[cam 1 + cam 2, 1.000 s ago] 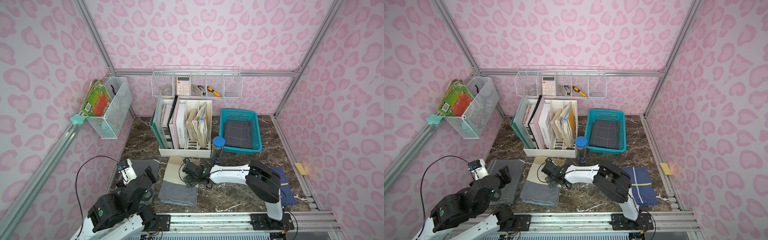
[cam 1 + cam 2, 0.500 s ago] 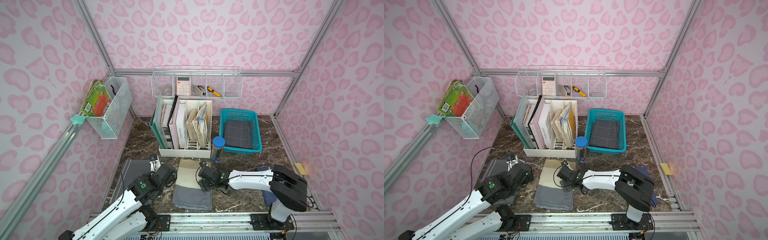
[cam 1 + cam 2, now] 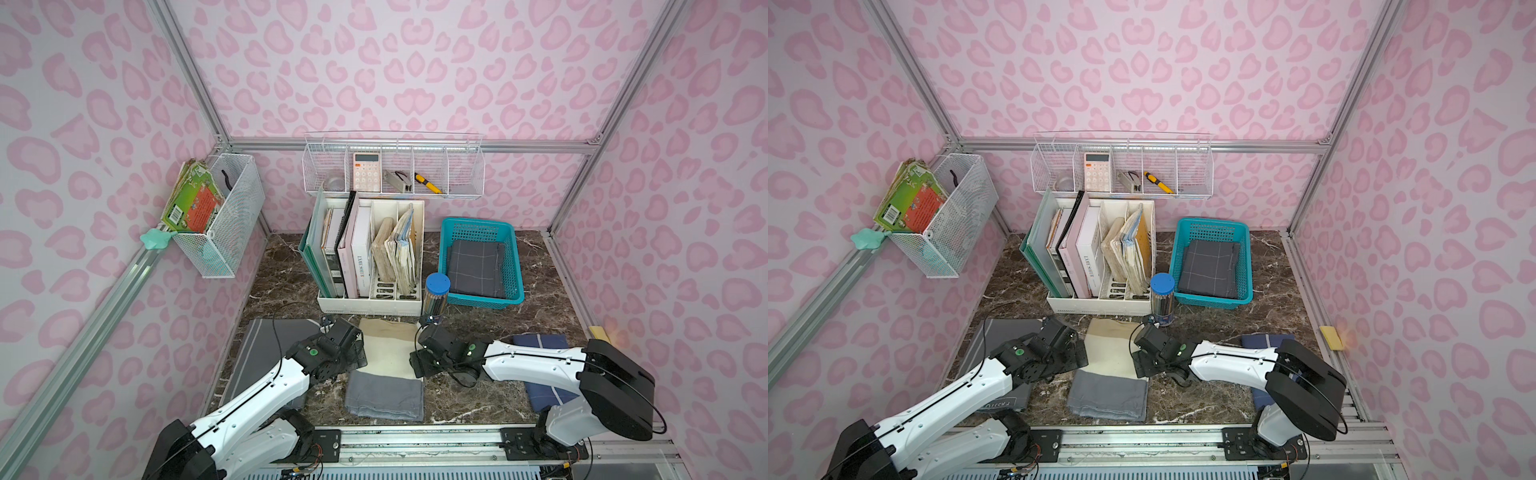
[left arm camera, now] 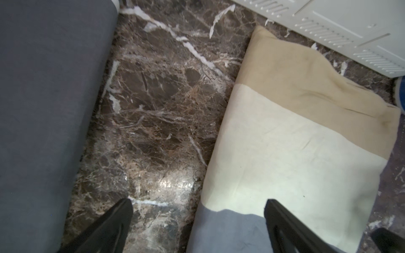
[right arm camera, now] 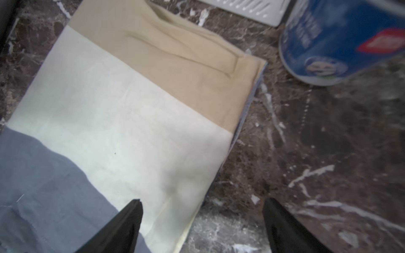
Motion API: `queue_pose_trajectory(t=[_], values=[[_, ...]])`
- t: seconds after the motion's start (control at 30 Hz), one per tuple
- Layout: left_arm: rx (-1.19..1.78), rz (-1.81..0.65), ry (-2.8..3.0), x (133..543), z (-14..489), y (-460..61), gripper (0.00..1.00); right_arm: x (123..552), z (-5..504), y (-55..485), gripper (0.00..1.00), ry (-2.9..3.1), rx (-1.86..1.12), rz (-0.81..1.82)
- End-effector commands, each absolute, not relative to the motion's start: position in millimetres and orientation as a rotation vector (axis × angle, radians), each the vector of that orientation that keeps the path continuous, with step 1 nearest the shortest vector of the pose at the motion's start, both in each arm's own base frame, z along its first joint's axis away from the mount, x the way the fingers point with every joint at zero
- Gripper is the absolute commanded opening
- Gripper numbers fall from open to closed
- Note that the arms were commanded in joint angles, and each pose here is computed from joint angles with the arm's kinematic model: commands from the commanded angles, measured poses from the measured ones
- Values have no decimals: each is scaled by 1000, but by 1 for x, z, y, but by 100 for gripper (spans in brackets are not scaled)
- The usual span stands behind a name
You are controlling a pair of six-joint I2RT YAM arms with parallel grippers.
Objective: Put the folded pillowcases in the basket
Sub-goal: Move the pillowcase to the center of the board.
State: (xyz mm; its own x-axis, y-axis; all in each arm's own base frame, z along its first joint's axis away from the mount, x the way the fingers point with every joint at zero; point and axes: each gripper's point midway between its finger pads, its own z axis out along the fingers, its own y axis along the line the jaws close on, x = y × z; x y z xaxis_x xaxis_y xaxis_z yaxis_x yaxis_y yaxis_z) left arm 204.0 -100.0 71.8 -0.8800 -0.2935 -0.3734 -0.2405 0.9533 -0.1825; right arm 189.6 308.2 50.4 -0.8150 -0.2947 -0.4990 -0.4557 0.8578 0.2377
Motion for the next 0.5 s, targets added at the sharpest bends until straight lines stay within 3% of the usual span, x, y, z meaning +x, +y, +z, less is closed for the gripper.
queue_pose_trajectory(t=[0.0, 0.23, 0.47], values=[[-377, -287, 2746, 204, 66, -113, 99, 184, 47, 325, 87, 2607, -504, 619], [-411, -299, 2798, 204, 51, -112, 96, 184, 33, 318, 78, 2655, -462, 578], [-439, -305, 2820, 202, 44, -110, 97, 184, 19, 292, 52, 2680, -461, 444]])
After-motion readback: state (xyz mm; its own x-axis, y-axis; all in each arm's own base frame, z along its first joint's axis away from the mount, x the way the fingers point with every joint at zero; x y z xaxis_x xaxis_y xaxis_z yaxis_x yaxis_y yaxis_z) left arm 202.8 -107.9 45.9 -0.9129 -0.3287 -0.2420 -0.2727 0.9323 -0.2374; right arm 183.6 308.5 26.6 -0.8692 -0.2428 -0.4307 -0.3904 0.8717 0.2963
